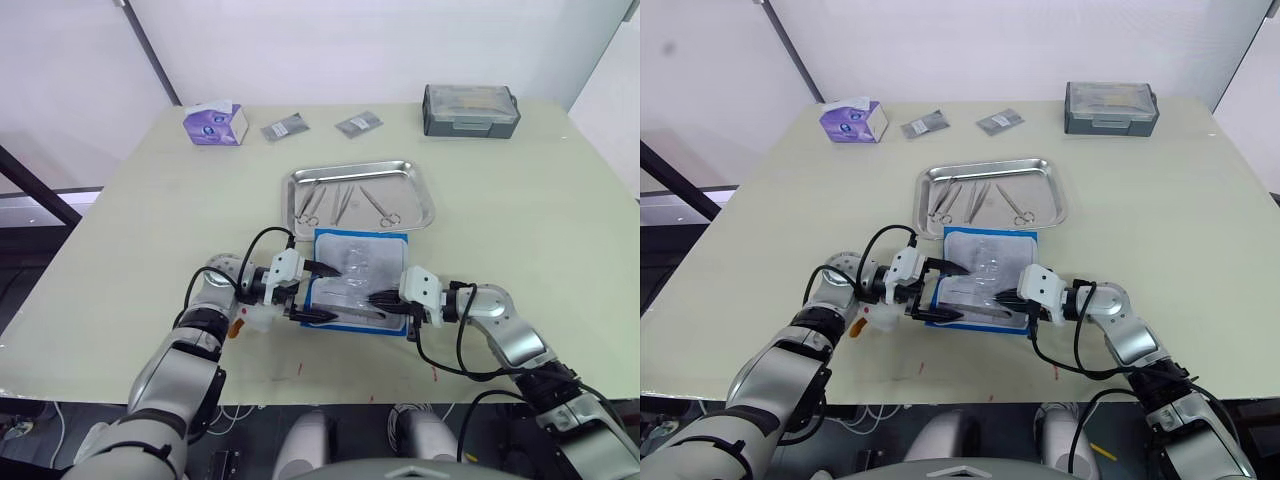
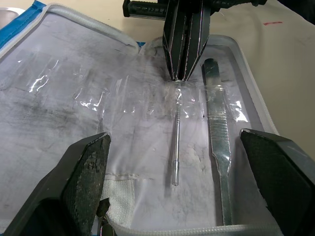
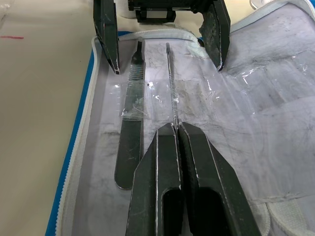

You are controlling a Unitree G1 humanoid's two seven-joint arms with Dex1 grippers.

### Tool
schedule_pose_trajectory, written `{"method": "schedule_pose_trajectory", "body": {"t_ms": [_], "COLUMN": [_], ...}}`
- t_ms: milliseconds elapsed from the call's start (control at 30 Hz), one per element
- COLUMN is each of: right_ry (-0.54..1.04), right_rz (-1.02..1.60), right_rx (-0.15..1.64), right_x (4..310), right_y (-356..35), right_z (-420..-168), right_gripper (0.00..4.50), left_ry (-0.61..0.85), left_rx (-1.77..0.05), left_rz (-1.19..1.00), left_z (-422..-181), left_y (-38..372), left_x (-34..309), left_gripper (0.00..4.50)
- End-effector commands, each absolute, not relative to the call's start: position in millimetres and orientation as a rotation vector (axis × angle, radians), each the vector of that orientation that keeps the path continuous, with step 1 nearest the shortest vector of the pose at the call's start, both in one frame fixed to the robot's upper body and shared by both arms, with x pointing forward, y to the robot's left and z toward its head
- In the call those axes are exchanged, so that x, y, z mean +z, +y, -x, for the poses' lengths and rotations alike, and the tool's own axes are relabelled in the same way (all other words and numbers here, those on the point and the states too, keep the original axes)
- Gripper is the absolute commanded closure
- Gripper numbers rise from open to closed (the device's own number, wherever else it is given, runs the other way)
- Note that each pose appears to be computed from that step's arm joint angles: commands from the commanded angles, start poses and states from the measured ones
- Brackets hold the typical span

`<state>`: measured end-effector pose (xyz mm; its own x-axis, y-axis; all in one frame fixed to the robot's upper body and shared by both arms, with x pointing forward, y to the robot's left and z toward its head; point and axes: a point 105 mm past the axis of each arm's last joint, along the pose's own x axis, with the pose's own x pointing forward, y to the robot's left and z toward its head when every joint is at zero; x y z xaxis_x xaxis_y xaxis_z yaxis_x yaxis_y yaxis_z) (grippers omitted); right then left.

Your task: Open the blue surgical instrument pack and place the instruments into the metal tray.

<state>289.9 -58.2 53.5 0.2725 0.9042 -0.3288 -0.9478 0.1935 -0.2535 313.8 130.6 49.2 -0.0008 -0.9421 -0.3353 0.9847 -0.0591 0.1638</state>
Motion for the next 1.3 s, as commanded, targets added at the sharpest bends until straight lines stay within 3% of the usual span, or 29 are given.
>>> {"method": "schedule_pose_trajectory", "body": {"t_ms": [33, 567, 1300], "right_ry": [0.199, 0.118, 0.145], "right_rz": [0.485, 0.612, 0.727], "right_rx": [1.277, 1.291, 1.232], "right_x": [40.5, 80.9, 98.4], "right_y": [-73.6, -74.5, -116.0], "right_z": [-290.4, -289.0, -275.5], "right_gripper": [4.47, 4.47, 4.47], "left_ry": [0.380, 0.381, 0.379], "left_rx": [-1.691, -1.695, -1.698], "left_rz": [-0.351, -0.348, -0.349], "left_z": [-277.8, -277.3, -278.5], "left_y": [136.1, 135.1, 133.0], "left_x": [0.0, -0.7, 0.1], "left_gripper": [0.00, 0.00, 0.00]}}
